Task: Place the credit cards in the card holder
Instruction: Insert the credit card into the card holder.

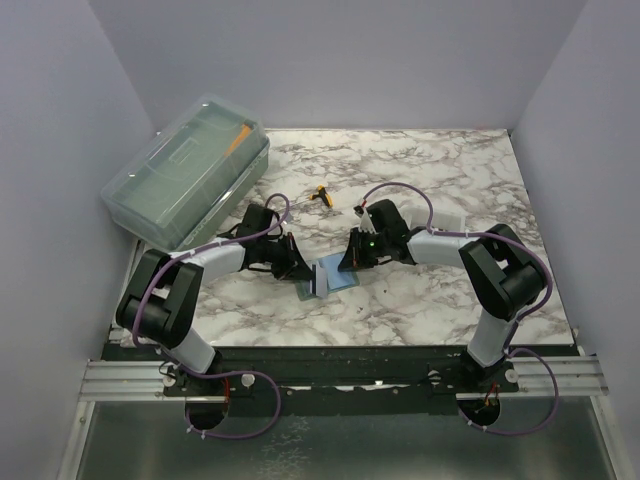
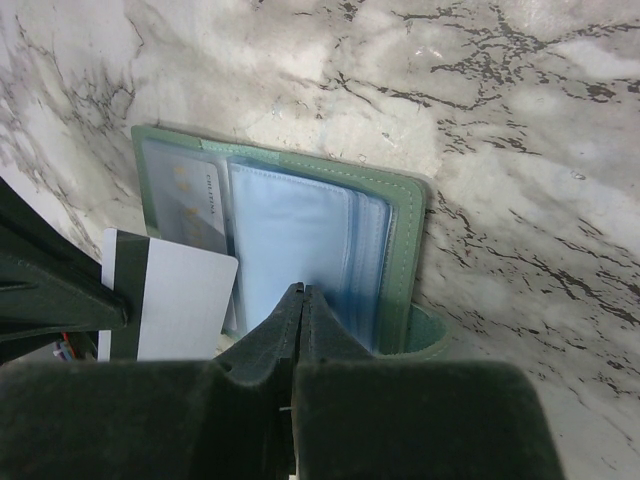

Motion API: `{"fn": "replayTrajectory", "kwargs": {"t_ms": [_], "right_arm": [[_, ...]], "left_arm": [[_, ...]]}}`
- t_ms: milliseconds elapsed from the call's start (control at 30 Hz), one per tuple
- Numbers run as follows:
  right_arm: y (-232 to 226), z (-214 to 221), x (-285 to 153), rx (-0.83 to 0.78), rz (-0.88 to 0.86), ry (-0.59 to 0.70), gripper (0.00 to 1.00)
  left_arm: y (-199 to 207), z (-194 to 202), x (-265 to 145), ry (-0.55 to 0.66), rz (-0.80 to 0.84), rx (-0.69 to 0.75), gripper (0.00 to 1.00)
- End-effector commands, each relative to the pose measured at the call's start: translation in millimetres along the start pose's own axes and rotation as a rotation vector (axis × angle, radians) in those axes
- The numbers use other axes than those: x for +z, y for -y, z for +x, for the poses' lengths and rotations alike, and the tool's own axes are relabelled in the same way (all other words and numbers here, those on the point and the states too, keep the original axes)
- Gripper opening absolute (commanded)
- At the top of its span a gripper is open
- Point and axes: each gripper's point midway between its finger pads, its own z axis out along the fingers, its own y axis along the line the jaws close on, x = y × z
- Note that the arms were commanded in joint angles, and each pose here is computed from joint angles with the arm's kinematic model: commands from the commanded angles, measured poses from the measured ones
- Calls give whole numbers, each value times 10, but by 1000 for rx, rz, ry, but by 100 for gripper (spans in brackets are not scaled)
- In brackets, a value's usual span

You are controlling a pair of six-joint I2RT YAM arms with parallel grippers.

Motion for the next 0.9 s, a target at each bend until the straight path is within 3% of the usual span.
{"fn": "replayTrajectory", "kwargs": {"t_ms": [0, 867], "right_arm": [[233, 232, 65, 19, 70, -59, 0], [212, 237, 110, 18, 44, -60, 0]], "left_arm": [[-42, -25, 31, 1, 3, 13, 0], [-200, -203, 202, 59, -39, -40, 0]]}}
